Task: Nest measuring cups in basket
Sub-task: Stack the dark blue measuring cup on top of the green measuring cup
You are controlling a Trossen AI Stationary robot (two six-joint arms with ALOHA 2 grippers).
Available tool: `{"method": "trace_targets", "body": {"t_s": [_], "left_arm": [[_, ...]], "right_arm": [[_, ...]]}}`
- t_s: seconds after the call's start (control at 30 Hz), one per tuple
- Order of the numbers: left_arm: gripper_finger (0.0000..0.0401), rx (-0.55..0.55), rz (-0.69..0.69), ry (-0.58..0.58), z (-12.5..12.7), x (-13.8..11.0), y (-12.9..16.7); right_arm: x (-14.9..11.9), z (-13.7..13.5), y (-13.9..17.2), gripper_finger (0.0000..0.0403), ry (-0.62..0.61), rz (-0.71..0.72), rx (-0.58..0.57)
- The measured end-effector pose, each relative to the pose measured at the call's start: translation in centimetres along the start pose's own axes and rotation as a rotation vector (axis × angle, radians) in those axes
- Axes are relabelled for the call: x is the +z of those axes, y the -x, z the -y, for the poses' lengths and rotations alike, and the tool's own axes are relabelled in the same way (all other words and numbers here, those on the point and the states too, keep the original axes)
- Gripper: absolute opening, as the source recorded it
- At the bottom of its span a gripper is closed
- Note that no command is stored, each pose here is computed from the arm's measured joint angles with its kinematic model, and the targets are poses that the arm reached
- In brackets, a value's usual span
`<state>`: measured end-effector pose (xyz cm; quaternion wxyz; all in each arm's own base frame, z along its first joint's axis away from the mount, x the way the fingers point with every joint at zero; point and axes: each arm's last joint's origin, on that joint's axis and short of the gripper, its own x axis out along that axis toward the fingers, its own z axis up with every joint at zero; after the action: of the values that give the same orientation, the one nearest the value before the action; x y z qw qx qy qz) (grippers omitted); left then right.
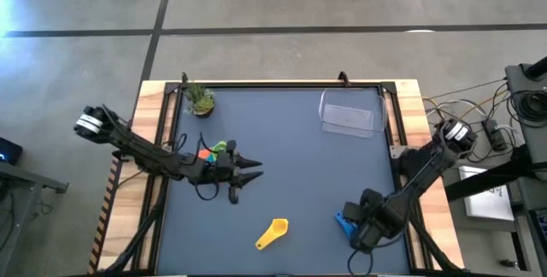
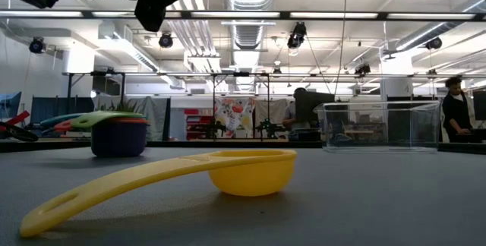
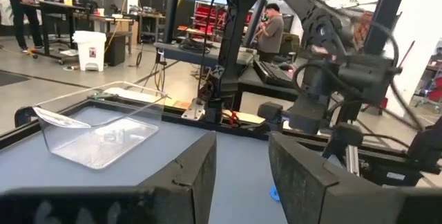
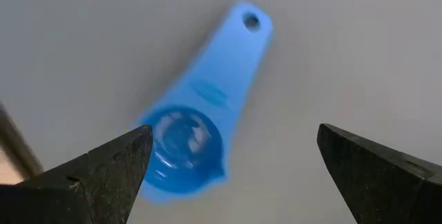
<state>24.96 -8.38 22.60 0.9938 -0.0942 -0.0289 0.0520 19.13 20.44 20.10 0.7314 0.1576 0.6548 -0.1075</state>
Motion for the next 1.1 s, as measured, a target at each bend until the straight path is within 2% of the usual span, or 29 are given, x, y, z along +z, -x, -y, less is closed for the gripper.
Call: {"method": "trace_targets", "body": {"t_s": [0.37, 0.63, 0.8, 1.1], "left_arm": [[0.0116, -0.050, 0.016, 0.036, 1.0, 0.3, 0.6], [0.0116, -0.090, 0.008, 0.045, 1.9, 0.1, 1.1], [0.0116, -0.100, 0.005, 0.054, 2.1, 0.1, 1.2], [0.0116, -0.103, -0.003, 0.060, 2.2, 0.0, 1.3]], "right_arm": [[-1.9, 1.2, -1.7, 0.0398, -0.082, -0.031, -0.080], [-1.9, 0.7, -1.8, 0.0384, -0.075, -0.016, -0.031], [-1.7, 0.2, -2.3, 0.0326, -0.048, -0.009, -0.008], [-1.8, 0.2, -2.9, 0.0176, -0.008, -0.019, -0.041]]}}
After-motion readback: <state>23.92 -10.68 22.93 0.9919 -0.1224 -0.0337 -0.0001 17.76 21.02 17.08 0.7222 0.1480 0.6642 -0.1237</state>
